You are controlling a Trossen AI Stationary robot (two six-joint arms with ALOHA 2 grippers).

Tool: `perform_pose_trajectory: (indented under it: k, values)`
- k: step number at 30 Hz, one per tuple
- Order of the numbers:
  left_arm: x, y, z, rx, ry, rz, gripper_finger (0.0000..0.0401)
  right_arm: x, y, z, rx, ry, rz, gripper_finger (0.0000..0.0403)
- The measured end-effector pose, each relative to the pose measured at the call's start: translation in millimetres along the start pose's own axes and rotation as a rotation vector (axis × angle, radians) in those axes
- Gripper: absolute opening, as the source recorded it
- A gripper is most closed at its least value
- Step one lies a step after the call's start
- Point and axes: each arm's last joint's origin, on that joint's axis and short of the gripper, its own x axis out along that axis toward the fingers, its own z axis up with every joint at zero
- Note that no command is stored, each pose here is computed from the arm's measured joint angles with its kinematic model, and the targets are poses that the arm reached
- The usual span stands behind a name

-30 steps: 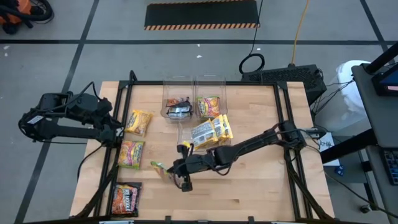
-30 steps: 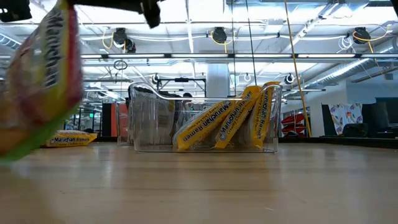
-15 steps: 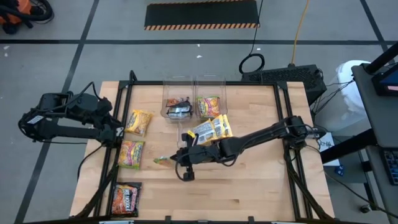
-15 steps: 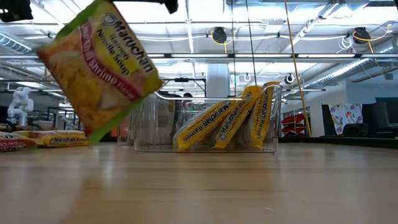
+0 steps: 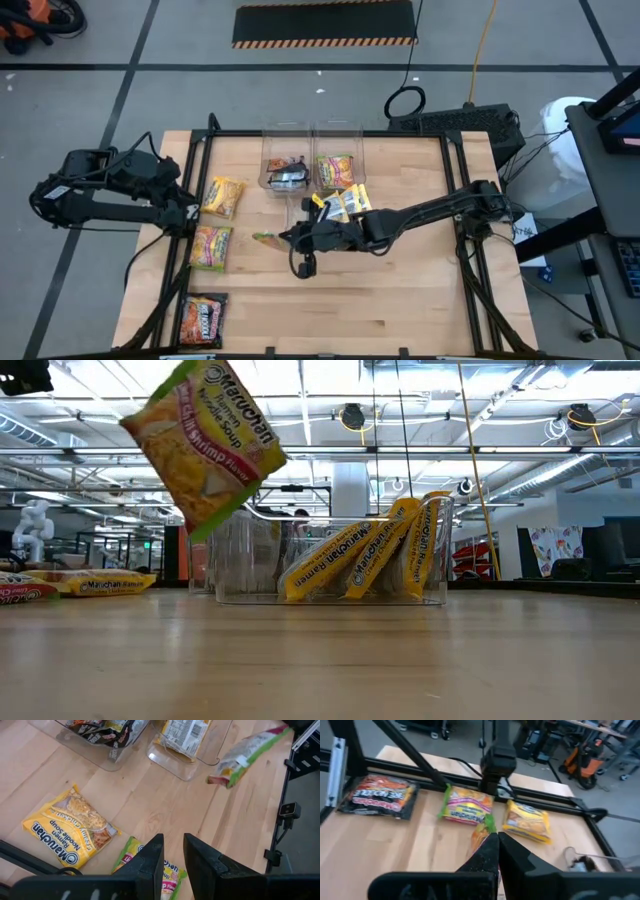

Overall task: Sort Maruchan noodles
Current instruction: Put the green noodle pack into the top right transparent bin

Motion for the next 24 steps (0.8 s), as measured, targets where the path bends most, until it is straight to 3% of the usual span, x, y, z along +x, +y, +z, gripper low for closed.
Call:
perform_pose_trajectory:
  k: [24]
  values:
    - [0.0,0.0,0.0,-0.005,0.0,0.0,0.0079,-45.1,-82.4,16.1,-0.088,0.062,-0.159,0.0]
